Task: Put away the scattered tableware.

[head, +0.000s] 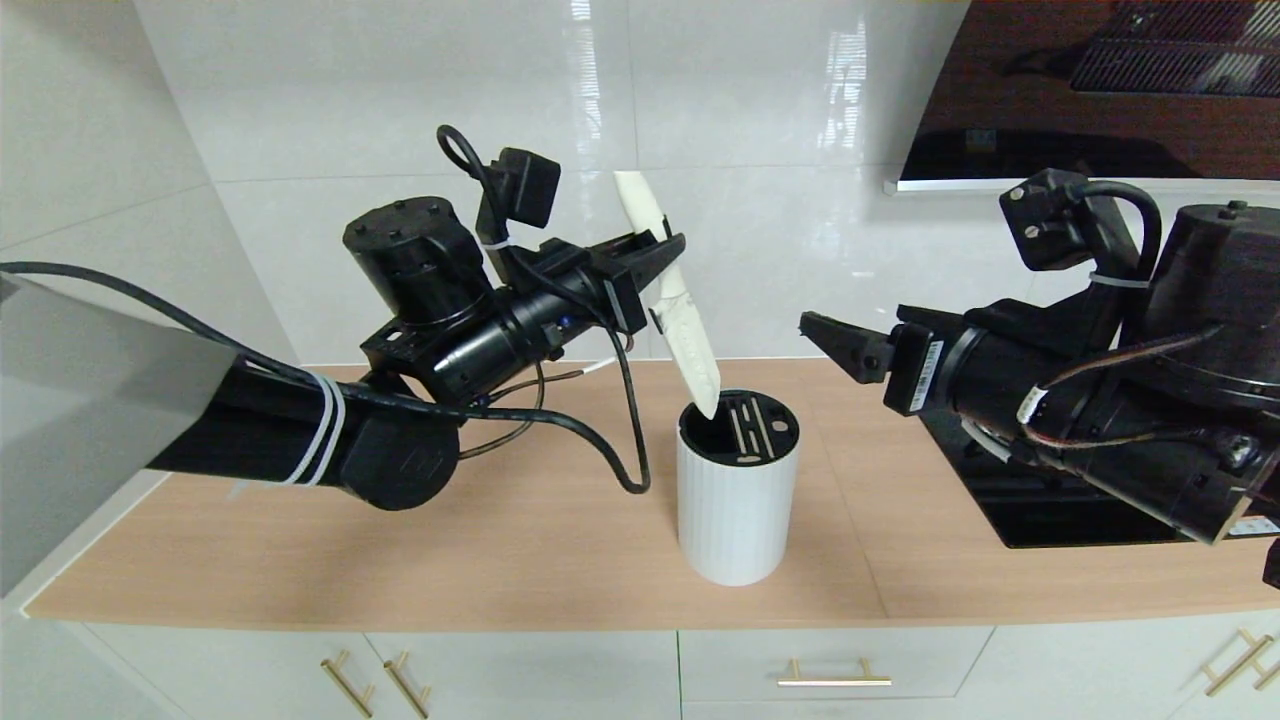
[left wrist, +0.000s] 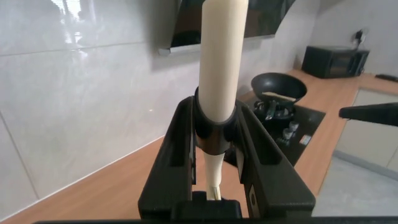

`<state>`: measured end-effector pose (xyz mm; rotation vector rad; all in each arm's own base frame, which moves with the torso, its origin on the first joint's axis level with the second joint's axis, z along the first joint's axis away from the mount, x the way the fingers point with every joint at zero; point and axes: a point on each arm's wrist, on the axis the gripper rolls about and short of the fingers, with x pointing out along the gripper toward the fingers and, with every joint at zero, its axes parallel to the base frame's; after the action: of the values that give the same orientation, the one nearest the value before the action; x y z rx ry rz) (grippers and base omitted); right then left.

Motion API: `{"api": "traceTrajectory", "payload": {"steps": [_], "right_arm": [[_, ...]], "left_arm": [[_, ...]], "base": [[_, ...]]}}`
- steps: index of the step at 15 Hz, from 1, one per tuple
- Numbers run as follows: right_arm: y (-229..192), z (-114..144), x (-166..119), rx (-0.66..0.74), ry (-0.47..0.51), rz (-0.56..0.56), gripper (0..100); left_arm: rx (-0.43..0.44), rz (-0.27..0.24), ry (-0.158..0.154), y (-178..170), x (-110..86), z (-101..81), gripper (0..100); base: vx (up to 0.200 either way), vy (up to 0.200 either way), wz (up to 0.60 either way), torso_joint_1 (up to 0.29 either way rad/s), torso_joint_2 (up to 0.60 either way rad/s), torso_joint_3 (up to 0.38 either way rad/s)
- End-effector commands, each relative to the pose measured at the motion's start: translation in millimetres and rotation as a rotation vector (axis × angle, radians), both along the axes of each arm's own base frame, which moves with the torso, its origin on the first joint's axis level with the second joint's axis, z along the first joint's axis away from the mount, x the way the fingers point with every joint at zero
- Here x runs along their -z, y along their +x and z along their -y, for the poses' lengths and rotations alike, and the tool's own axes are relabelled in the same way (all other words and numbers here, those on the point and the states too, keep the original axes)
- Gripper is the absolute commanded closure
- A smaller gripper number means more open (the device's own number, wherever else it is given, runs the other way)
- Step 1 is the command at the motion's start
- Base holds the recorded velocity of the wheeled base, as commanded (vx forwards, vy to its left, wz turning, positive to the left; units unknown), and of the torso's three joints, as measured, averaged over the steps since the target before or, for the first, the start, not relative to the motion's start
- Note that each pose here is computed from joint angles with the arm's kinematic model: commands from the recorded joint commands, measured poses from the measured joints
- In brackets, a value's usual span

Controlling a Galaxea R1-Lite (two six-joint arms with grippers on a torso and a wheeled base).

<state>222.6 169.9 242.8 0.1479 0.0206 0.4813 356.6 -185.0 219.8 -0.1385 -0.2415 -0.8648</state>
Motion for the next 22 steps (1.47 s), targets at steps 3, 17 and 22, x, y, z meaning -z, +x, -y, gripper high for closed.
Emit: {"api": "traceTrajectory", "payload": {"steps": [3,17,22], "right_arm": [[1,-1,1,-0.001,-0.003,-0.004,0],[1,-1,2,-0.001,-0.004,-0.005,0],[1,-1,2,-0.001,-0.004,-0.005,0]], "left_arm": [[-0.001,-0.005,0.042,6,16.0,7.7,100],[0.016,0.027,0.077,7,23.3,26.4,100],[0.008,-0.021,0.117,12,34.6,25.1,100]], "base": [[0.000,0.000,0.00,0.000,0.00,0.000],[0.000,0.000,0.00,0.000,0.00,0.000],[0.000,0.000,0.00,0.000,0.00,0.000]]}}
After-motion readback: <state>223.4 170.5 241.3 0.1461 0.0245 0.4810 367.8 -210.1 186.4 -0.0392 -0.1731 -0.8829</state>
